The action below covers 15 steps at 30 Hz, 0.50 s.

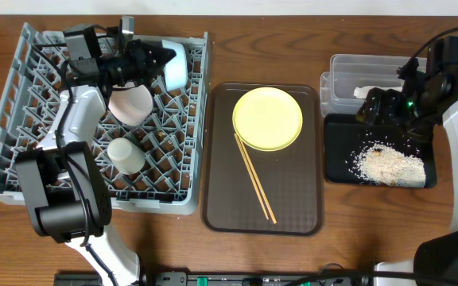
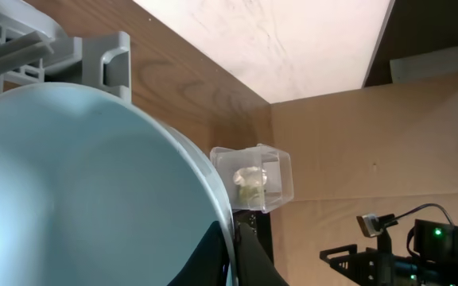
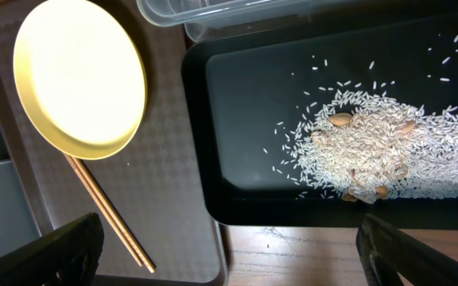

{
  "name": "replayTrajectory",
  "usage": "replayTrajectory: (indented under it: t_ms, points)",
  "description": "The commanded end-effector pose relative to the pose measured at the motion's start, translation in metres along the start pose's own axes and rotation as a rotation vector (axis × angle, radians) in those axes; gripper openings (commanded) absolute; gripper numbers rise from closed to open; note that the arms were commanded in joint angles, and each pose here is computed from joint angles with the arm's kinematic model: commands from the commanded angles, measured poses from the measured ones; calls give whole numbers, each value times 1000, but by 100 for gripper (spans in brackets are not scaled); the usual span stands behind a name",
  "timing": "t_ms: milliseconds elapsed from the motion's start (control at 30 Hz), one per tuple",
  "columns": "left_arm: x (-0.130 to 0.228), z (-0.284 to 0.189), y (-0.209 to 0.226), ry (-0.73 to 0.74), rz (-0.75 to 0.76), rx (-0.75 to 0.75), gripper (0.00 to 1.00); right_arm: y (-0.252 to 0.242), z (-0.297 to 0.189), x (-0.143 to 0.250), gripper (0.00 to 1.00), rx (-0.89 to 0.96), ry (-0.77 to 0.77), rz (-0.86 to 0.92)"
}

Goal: Sort waste into correct bins and load items into the dishwasher
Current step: 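Carry the light-blue bowl into the rack beside the pink bowl and release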

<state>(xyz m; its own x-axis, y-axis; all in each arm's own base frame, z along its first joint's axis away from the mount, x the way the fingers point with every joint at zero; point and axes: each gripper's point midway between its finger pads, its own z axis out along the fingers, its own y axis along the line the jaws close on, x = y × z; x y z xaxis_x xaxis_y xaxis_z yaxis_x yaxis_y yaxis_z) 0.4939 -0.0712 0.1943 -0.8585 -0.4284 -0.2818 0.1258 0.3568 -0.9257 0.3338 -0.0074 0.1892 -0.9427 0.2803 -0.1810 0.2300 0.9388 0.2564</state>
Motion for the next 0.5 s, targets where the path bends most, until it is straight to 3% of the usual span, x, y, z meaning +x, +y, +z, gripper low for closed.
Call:
replayTrajectory:
  t_ms: [0, 467]
  points:
    - [-7, -5, 17, -15, -38, -17, 8, 0, -11, -3, 99, -1, -36, -8]
    - [-12, -33, 47, -64, -138, -76, 8, 0, -11, -3, 99, -1, -36, -8]
